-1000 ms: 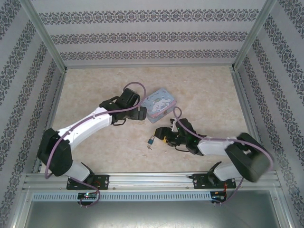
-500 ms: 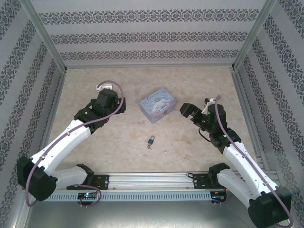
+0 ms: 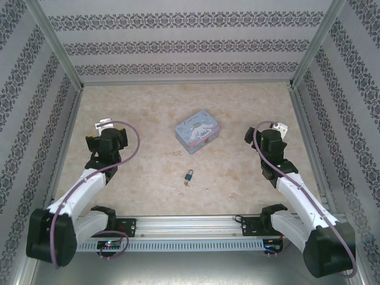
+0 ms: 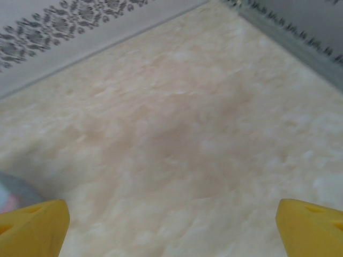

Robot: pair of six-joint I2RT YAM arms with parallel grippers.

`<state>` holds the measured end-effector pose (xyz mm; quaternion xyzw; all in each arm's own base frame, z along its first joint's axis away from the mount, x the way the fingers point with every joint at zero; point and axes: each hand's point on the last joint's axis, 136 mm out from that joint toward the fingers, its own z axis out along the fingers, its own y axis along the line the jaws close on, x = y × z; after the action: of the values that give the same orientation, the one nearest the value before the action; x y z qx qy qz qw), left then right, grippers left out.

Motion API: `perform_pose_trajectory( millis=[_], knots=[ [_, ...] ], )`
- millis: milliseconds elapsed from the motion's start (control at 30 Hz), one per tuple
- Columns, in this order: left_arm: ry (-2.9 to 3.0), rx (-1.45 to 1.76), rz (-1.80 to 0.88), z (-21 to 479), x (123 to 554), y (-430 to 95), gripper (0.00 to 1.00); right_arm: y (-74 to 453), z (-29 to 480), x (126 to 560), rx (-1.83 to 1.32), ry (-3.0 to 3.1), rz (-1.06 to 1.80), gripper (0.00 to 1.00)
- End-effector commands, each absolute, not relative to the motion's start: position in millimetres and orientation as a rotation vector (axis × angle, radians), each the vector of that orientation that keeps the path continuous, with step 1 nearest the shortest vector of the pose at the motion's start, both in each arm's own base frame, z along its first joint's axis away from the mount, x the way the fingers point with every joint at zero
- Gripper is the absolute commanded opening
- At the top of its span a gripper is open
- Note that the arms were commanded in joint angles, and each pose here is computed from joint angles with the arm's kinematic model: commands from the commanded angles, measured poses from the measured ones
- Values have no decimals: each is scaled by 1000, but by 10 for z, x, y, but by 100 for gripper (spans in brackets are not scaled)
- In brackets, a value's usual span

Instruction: Unlock a padlock with a key

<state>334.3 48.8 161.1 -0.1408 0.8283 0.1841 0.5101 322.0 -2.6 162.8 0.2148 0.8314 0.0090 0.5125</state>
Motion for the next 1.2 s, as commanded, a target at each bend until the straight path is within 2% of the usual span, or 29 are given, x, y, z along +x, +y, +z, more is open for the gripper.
perform_pose_trajectory(
  millis=[0,133,333,600,833,1167],
  knots=[
    [1907,-339,389,1610,3610,535,100,-241,1819,3364,415,1896,-199,98],
    [1934,-282,347,1274,3737,453,100,-356,1738,3478,343,1929,-320,98],
    [1913,-190,267,1144,3844,303,100,-439,1508,3610,336,1874,-284,98],
    [1966,-67,132,820,3943,122,100,65,1062,3824,12,1806,-79,98],
    [1976,-66,72,816,3992,136,99,-22,1068,3990,50,1864,60,98],
    [1976,-65,67,815,3993,137,100,14,1068,3971,33,1869,-20,98]
  ],
)
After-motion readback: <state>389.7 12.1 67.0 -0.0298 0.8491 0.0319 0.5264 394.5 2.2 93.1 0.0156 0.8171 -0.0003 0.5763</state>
